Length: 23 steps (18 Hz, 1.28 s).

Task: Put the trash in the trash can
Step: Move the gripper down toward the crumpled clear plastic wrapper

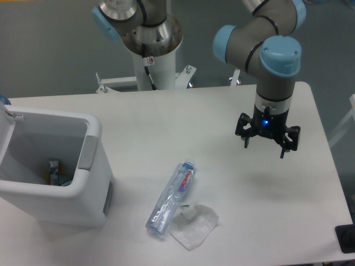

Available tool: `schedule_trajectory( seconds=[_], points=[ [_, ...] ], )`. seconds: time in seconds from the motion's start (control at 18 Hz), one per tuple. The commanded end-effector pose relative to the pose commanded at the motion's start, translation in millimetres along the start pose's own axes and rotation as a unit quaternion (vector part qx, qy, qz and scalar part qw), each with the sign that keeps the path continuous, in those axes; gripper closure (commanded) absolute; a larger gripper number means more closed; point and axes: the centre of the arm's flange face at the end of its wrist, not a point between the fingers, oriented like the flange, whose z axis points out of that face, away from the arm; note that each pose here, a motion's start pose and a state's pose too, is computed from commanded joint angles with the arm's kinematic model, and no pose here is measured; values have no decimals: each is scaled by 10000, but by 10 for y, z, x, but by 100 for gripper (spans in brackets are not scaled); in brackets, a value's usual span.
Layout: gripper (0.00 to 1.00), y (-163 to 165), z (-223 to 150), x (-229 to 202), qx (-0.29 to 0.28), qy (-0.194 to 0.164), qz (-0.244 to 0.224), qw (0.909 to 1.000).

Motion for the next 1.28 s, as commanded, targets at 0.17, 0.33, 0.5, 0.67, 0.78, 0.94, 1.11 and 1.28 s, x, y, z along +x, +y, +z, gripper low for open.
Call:
schedule_trajectory(
  seconds=[0.17,0.33,0.5,0.67,0.78,0.94,1.11,1.28],
  points=[
    [0,-22,7,22,8,14,-9,10000],
    [0,-69,19,78,18,41,26,10000],
    [0,-102,23,92,106,59,58,9999],
    [0,-187,165,178,523,27,115,9986],
    [0,-299,208,293,604,0,53,9982],
    [0,-554,227,463,669,75,-153,9976],
    [0,-934,268,647,741,168,-474,9960],
    [0,-1309,544,900,698,395,-627,9948]
  ],
)
